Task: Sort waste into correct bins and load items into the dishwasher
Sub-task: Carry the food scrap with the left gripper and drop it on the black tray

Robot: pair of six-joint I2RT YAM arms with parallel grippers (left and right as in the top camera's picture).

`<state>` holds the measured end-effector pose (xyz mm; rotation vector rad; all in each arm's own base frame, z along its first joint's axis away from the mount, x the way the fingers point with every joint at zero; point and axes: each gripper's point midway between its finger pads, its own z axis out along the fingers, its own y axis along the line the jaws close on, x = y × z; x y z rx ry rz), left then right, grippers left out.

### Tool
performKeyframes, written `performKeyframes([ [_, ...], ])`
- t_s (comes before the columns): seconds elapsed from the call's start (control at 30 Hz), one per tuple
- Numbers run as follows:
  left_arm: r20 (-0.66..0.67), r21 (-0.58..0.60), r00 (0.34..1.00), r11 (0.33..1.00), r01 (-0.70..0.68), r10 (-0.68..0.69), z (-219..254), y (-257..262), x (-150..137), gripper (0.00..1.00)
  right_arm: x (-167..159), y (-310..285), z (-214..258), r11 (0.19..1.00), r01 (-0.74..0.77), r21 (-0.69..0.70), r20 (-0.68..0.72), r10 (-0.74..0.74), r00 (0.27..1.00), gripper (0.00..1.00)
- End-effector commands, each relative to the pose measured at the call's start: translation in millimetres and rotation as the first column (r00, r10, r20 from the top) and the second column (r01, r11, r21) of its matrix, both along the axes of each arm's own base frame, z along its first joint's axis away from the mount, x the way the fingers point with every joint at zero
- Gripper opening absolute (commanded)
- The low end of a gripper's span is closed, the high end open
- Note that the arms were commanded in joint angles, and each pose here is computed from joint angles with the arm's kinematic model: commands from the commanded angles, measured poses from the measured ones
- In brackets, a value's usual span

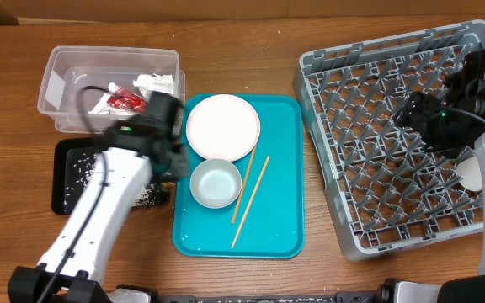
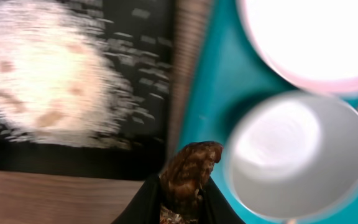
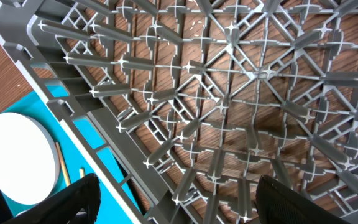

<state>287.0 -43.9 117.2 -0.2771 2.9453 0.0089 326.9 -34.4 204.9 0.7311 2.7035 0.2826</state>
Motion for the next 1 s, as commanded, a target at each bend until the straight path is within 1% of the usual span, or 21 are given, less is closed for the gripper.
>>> performKeyframes([
  [0.0, 0.064, 0.0, 0.982, 0.984, -0.175, 0.175, 11, 48, 15, 0.04, 1, 2, 1, 1.0, -0.012, 0.001, 0.009, 0.012, 1.0, 0.82],
  [0.17, 0.122, 0.016, 0.937, 0.943, -0.332, 0.328, 12, 102, 25, 0.04, 1, 2, 1, 1.0, -0.012, 0.002, 0.008, 0.012, 1.0, 0.82],
  [0.33, 0.159, 0.078, 0.894, 0.898, -0.434, 0.418, 5, 145, 31, 0.04, 0, 2, 1, 1.0, -0.012, 0.002, 0.005, 0.012, 1.0, 0.82],
  [0.53, 0.136, 0.129, 0.884, 0.877, -0.463, 0.447, -19, 167, 39, 0.05, -1, 2, 1, 1.0, -0.012, 0.003, 0.0, 0.012, 1.0, 0.82],
  [0.67, 0.077, 0.181, 0.889, 0.87, -0.459, 0.452, -45, 176, 38, 0.06, -2, 3, 0, 1.0, -0.015, 0.002, -0.003, 0.015, 1.0, 0.82],
  [0.77, 0.031, 0.191, 0.891, 0.873, -0.45, 0.453, -62, 176, 37, 0.06, -2, 3, 0, 1.0, -0.015, 0.002, -0.003, 0.015, 1.0, 0.82],
  [0.87, -0.015, 0.199, 0.891, 0.875, -0.441, 0.453, -77, 175, 34, 0.13, -2, 3, 0, 1.0, -0.015, 0.003, -0.005, 0.015, 1.0, 0.82],
  [0.97, -0.054, 0.207, 0.89, 0.877, -0.433, 0.452, -89, 174, 30, 0.13, -3, 3, 0, 1.0, -0.015, 0.003, -0.005, 0.015, 1.0, 0.82],
])
